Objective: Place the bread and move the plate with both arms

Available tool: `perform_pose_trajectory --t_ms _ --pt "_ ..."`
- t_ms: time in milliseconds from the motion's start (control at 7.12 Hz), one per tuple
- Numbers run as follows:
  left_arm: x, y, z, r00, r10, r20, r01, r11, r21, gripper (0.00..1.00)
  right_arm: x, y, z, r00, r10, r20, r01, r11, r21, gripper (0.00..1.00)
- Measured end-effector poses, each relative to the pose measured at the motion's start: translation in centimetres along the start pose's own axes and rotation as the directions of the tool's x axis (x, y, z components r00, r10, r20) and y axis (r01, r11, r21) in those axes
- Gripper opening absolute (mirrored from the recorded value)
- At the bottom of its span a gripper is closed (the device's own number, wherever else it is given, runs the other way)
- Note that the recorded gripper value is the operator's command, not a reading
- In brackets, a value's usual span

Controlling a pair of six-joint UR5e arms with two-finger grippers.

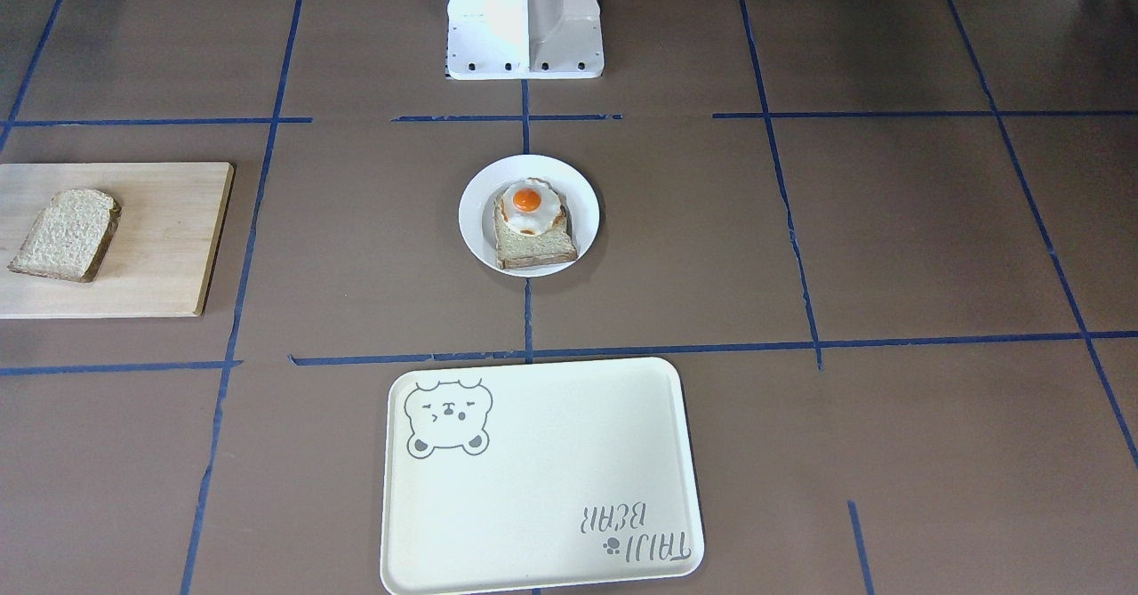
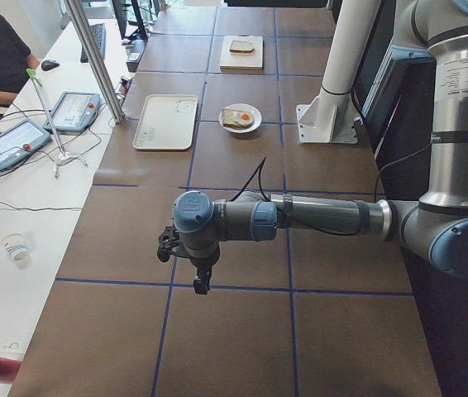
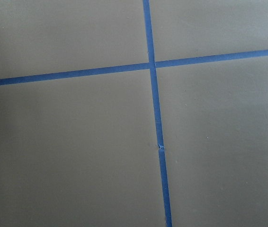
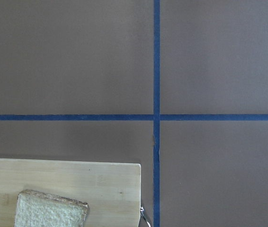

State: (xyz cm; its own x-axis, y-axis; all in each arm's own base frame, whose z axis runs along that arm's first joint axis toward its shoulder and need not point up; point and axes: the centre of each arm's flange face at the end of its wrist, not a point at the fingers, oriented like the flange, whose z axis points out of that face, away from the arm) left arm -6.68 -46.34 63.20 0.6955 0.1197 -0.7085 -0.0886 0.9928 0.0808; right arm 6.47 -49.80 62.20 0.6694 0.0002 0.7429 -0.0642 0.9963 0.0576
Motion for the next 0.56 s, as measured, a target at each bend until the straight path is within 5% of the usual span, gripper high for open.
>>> perform_pose_trajectory --t_ms 562 --pt "0.9 0.1 -0.9 1.0 0.008 0.003 -0.008 1.0 0.016 1.0 -1.0 2.7 0.6 0.996 0.08 0.048 -0.083 0.995 0.054 1.0"
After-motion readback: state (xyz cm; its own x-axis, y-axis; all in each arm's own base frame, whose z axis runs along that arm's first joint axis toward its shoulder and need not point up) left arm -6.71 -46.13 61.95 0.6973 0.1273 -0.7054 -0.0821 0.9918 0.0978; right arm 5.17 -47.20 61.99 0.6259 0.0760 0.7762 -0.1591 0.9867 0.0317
